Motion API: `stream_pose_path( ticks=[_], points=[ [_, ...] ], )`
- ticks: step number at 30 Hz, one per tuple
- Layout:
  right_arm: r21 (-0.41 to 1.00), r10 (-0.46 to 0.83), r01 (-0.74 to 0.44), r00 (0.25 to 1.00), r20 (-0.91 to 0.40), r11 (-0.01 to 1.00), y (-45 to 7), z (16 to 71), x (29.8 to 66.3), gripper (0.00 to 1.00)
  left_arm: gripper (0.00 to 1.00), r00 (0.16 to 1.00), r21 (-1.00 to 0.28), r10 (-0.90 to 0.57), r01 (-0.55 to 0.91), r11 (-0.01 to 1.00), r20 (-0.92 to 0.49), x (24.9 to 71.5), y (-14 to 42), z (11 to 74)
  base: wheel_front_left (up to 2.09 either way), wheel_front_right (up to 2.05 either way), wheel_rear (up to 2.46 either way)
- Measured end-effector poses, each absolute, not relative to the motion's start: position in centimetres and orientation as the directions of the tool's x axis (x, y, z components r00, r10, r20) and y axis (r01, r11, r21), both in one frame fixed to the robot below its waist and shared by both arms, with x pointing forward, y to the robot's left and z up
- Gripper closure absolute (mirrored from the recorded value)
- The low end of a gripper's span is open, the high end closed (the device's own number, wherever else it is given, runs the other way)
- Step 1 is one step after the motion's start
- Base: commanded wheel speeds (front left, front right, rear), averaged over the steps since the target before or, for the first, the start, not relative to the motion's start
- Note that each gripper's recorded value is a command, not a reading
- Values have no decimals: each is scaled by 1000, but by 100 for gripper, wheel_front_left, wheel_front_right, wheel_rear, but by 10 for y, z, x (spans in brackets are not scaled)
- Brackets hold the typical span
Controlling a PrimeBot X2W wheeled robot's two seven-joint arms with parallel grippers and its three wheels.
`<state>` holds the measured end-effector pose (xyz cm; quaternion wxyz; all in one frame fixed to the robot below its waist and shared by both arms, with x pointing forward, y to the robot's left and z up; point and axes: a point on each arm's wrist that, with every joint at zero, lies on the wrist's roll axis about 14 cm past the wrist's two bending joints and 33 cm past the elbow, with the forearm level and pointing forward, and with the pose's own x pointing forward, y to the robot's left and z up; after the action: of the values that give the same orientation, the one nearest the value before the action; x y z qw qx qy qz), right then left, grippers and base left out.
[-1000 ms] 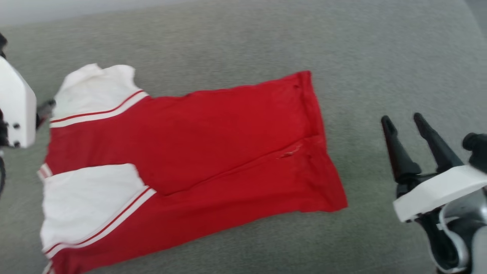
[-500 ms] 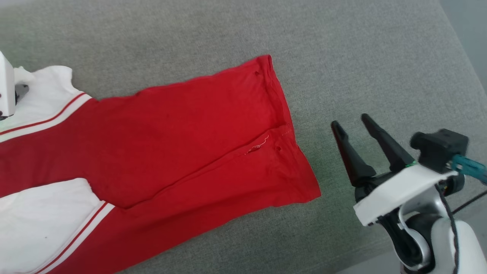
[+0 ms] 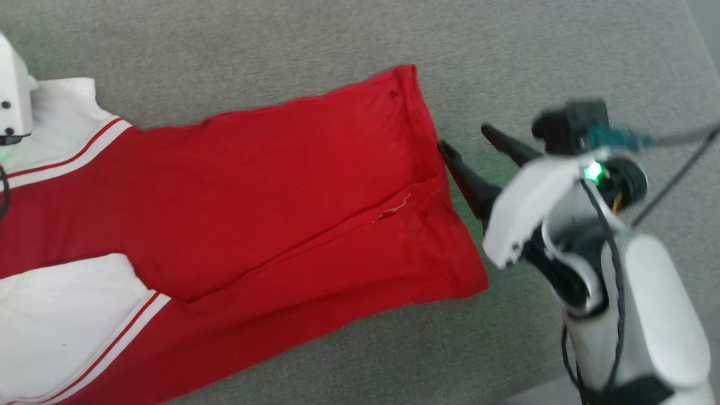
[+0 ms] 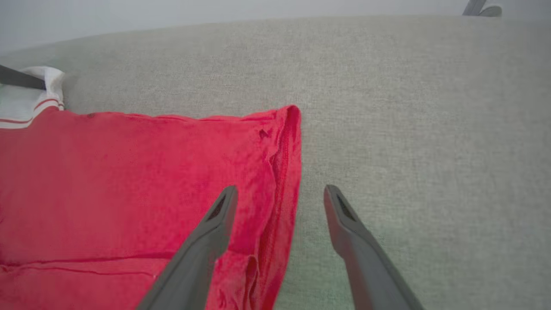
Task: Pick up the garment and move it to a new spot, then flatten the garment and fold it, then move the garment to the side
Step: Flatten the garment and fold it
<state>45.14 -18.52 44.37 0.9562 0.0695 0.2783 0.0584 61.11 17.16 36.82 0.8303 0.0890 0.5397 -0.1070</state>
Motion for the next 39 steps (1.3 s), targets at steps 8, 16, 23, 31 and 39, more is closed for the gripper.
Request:
stream_pose_path(
  ticks=[8, 16, 23, 31, 39],
  points=[
    [130, 186, -133, 764, -618, 982, -176, 436, 499, 0, 100, 402, 19, -100, 281, 959, -910, 616, 166, 370, 0, 0, 0],
    [126, 190, -144, 651, -735, 982, -170, 406, 526, 0, 100, 413, 6, -116, 281, 960, -903, 620, 166, 369, 0, 0, 0],
    [166, 211, -134, 502, -838, 977, -163, 377, 525, 5, 100, 423, 0, -119, 271, 962, -898, 619, 170, 368, 0, 0, 0],
    [145, 209, -161, 521, -828, 976, -154, 385, 535, 100, 100, 456, 26, -107, 274, 961, -883, 614, 182, 383, 0, 0, 0],
    [115, 205, -181, 627, -752, 977, -149, 408, 540, 100, 100, 531, 51, -111, 281, 958, -840, 609, 196, 427, 0, 0, 0]
  ],
)
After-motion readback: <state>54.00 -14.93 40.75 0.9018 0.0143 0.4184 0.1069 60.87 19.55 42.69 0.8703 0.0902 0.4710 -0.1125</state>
